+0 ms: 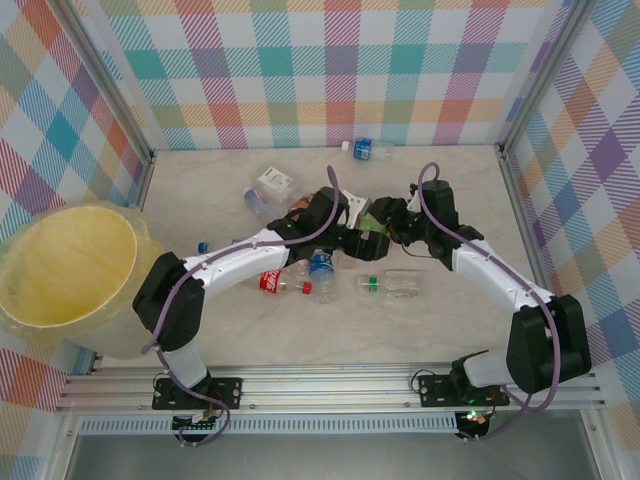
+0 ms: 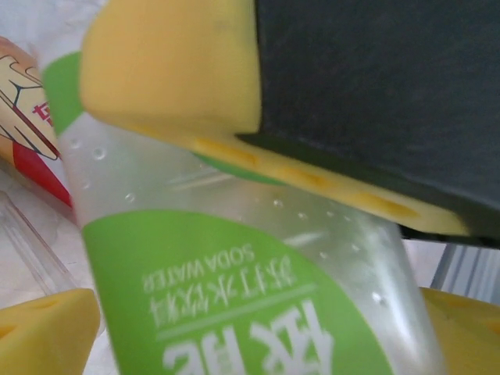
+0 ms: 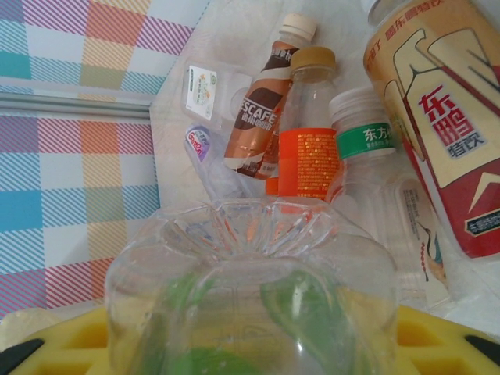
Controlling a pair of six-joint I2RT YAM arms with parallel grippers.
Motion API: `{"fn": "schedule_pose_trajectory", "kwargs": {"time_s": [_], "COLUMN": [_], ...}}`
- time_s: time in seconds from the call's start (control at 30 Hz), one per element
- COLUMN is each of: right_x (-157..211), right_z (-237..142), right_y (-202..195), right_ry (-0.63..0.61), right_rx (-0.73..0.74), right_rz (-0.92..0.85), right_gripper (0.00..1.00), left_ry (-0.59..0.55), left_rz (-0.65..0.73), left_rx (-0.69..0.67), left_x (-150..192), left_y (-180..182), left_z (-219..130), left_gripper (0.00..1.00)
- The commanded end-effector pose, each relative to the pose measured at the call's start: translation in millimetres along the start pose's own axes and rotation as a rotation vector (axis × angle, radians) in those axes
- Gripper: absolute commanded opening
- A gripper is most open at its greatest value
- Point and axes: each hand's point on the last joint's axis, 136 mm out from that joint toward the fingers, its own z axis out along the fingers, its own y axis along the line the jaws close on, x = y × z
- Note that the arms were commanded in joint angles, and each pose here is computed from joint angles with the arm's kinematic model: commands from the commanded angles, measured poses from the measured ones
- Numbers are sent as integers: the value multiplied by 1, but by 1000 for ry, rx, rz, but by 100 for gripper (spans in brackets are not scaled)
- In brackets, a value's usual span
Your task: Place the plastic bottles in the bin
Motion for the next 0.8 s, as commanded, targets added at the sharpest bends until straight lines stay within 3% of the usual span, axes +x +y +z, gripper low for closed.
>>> {"fn": "schedule_pose_trajectory", "kwargs": {"time_s": [0.0,0.23,0.67,0.7,0.77], "right_x": [-2,-1,-17,-20,-26], "right_z": [0,-5,-31,-35,-42], "right_y": [23,35,53,52,45], "right_ry": [9,28,-47,-71,-119], "right_rx": [-64,-94,-97,-87,-50], "right_rz": [-3,5,-17,-23,-32], "right_gripper": [49,59,93,99,100], "left_ry": [-23,-62,-110,-117,-127], "left_rz": [1,-10,-20,-21,-23], "left_rx": [-19,-16,-94,-103,-120], "left_x": [-9,-14,-13,-13,-14], "left_y": [-2,-2,13,15,19], "left_z": [1,-1,-13,-15,-20], "left_gripper": [92,64,62,62,62]}}
